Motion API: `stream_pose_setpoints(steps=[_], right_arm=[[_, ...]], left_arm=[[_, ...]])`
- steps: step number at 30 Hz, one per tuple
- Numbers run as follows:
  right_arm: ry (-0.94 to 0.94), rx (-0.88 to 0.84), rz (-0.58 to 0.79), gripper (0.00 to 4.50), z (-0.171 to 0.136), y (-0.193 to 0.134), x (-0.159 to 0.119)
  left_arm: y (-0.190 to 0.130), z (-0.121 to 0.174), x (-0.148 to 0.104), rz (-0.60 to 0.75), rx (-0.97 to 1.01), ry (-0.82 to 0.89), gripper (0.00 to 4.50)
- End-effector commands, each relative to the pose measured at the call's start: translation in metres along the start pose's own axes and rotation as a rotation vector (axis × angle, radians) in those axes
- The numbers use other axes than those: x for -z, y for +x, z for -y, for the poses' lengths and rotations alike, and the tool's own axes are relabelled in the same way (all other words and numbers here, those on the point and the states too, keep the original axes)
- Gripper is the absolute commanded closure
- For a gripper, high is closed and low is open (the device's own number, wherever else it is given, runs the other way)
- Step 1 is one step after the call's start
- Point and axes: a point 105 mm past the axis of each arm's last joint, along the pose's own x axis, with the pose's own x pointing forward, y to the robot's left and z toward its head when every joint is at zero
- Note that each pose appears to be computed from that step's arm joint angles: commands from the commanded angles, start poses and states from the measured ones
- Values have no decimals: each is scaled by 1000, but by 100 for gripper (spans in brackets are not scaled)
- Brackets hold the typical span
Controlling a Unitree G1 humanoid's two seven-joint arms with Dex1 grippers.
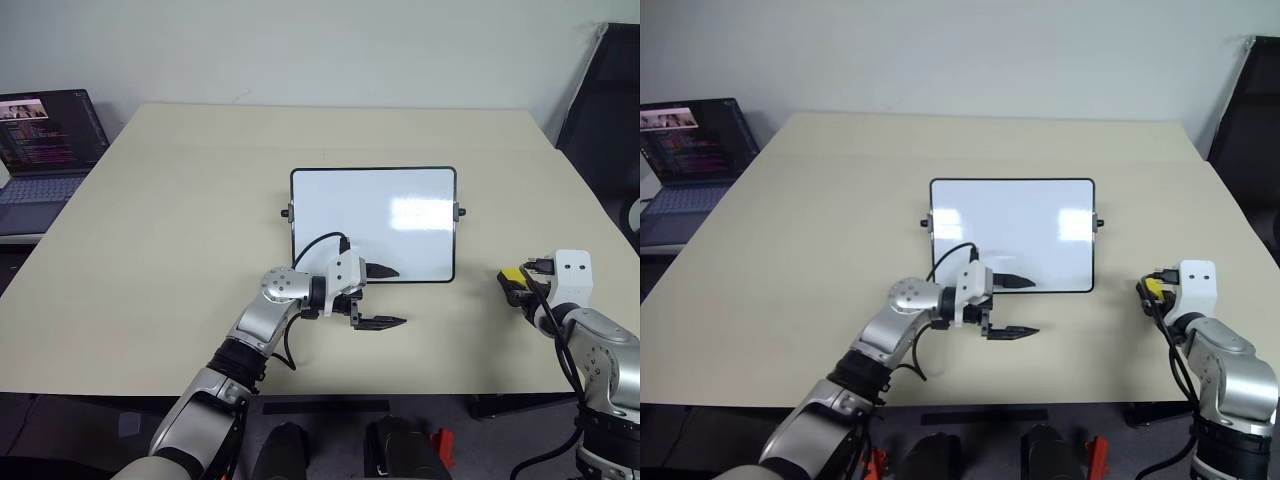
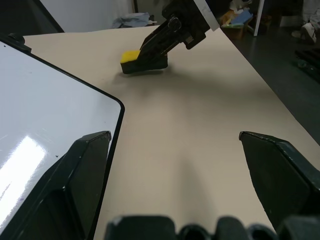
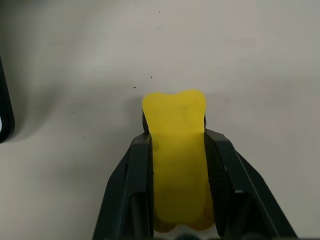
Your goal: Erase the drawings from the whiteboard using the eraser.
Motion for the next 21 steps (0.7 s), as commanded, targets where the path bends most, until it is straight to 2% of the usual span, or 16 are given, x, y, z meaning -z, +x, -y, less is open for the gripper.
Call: stream_pose_setpoints(steps=[1, 4, 11, 17, 21], right_arm=[[-10, -6, 31, 342, 0, -1, -7], [-12, -1, 30, 251, 1, -1, -8], [-9, 14, 30, 2, 3, 1, -8], [-21, 32, 58, 2, 5, -4, -14], [-29, 79, 123, 2, 12, -22, -25]], left_arm=[[0, -7, -14, 25, -22, 64, 0], [0, -8, -14, 24, -25, 66, 0], [-1, -7, -14, 21, -25, 66, 0], [-6, -6, -12, 16, -52, 52, 0], [-23, -8, -10, 18, -172, -22, 0]])
